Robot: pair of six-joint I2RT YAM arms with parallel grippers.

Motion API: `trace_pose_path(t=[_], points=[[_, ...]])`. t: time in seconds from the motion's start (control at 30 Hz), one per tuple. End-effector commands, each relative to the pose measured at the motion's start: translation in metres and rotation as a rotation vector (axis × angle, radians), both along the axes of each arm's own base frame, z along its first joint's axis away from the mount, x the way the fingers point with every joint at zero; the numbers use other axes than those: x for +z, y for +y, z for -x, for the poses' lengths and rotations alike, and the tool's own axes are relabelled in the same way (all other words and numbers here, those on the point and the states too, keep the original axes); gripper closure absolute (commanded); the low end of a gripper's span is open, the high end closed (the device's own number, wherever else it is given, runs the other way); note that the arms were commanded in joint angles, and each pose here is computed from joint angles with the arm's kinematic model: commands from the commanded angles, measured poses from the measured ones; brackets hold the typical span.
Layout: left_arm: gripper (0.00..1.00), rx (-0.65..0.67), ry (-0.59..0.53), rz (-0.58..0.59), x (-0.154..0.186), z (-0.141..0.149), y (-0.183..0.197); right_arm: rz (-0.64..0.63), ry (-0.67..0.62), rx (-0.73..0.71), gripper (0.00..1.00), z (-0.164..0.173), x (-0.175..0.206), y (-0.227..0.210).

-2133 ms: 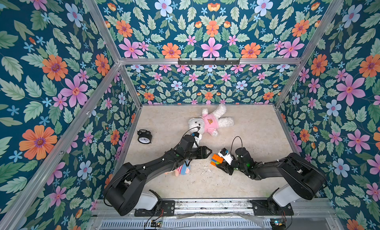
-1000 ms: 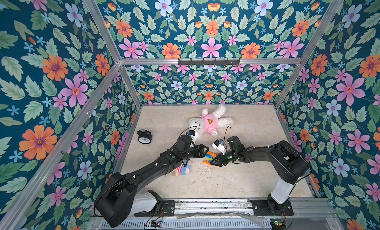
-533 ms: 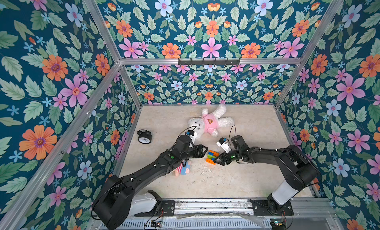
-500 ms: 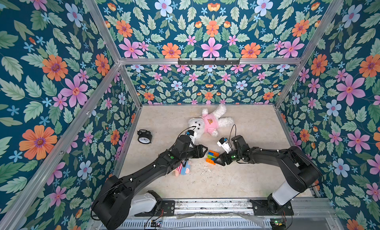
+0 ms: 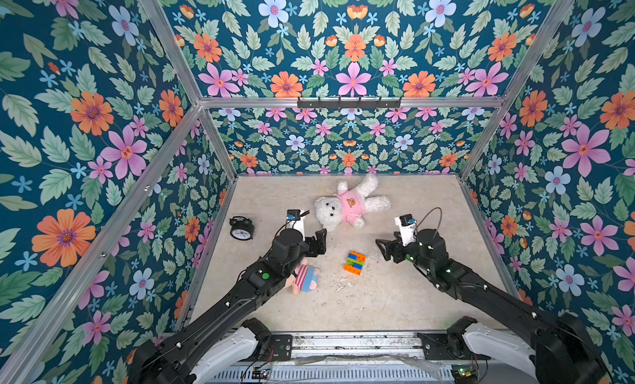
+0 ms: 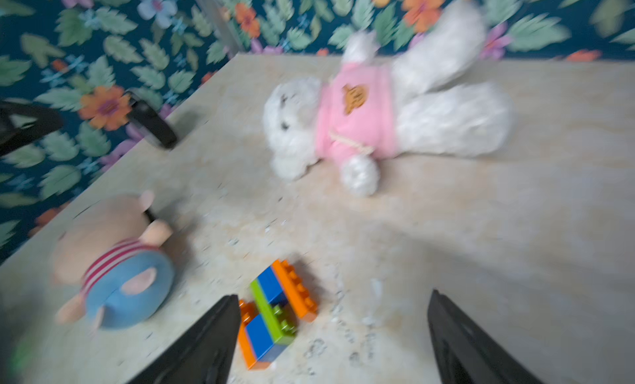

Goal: Assemble the number 5 with lego
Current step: Adjust the lego brick at the center of the board, then reset both arms

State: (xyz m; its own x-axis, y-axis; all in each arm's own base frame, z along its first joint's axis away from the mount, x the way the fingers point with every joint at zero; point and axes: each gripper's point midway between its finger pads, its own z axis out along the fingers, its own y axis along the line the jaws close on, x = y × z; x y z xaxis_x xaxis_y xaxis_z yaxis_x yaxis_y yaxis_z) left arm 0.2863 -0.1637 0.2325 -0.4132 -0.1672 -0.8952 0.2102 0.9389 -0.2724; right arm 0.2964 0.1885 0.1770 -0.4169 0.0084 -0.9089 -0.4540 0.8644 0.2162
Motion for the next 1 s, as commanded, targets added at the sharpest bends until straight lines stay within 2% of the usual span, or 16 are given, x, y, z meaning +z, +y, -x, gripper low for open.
trace_pose_path(t=[0.0, 0.1, 0.2, 0.4, 0.43, 0.5, 0.57, 0.63, 0.73, 0.8, 0.83, 0.9, 0.97], points=[[0.01, 0.335, -0.141, -0.233, 0.013, -0.008, 0.075, 0.042, -0.203, -0.432, 0.01, -0.025, 0.032, -0.081], [0.01, 0.518, -0.193, -0.308, 0.017, -0.009, 0.118, 0.031, -0.196, -0.647, 0.01, -0.032, 0.028, -0.134], [0.01, 0.646, -0.203, -0.388, 0.003, -0.014, 0.159, 0.044, -0.201, -0.833, 0.01, -0.035, 0.008, -0.183], [0.01, 0.694, -0.094, -0.46, -0.056, -0.042, 0.212, 0.115, -0.192, -0.892, 0.01, -0.055, -0.036, -0.214], [0.01, 0.671, -0.089, -0.459, -0.065, -0.048, 0.211, 0.117, -0.222, -0.879, 0.01, -0.06, -0.035, -0.212], [0.01, 0.598, -0.122, -0.449, -0.079, -0.058, 0.202, 0.184, -0.182, -0.812, 0.01, -0.075, -0.044, -0.203], [0.01, 0.56, -0.157, -0.477, -0.094, -0.062, 0.197, 0.202, -0.249, -0.794, 0.01, -0.078, -0.038, -0.204], [0.01, 0.522, -0.211, -0.457, -0.097, -0.062, 0.191, 0.14, -0.213, -0.788, 0.01, -0.079, -0.045, -0.214], [0.01, 0.507, -0.268, -0.447, -0.09, -0.064, 0.187, 0.039, -0.247, -0.681, 0.01, -0.068, -0.043, -0.211], [0.01, 0.526, -0.243, -0.457, -0.094, -0.068, 0.192, 0.03, -0.317, -0.627, 0.01, -0.055, -0.039, -0.203], [0.01, 0.468, -0.223, -0.457, -0.098, -0.074, 0.186, 0.013, -0.37, -0.639, 0.01, -0.049, -0.032, -0.205], [0.01, 0.369, -0.198, -0.449, -0.104, -0.084, 0.175, 0.031, -0.303, -0.629, 0.01, -0.053, -0.043, -0.203], [0.01, 0.291, -0.165, -0.438, -0.111, -0.091, 0.168, 0.017, -0.323, -0.678, 0.01, -0.055, -0.039, -0.211]])
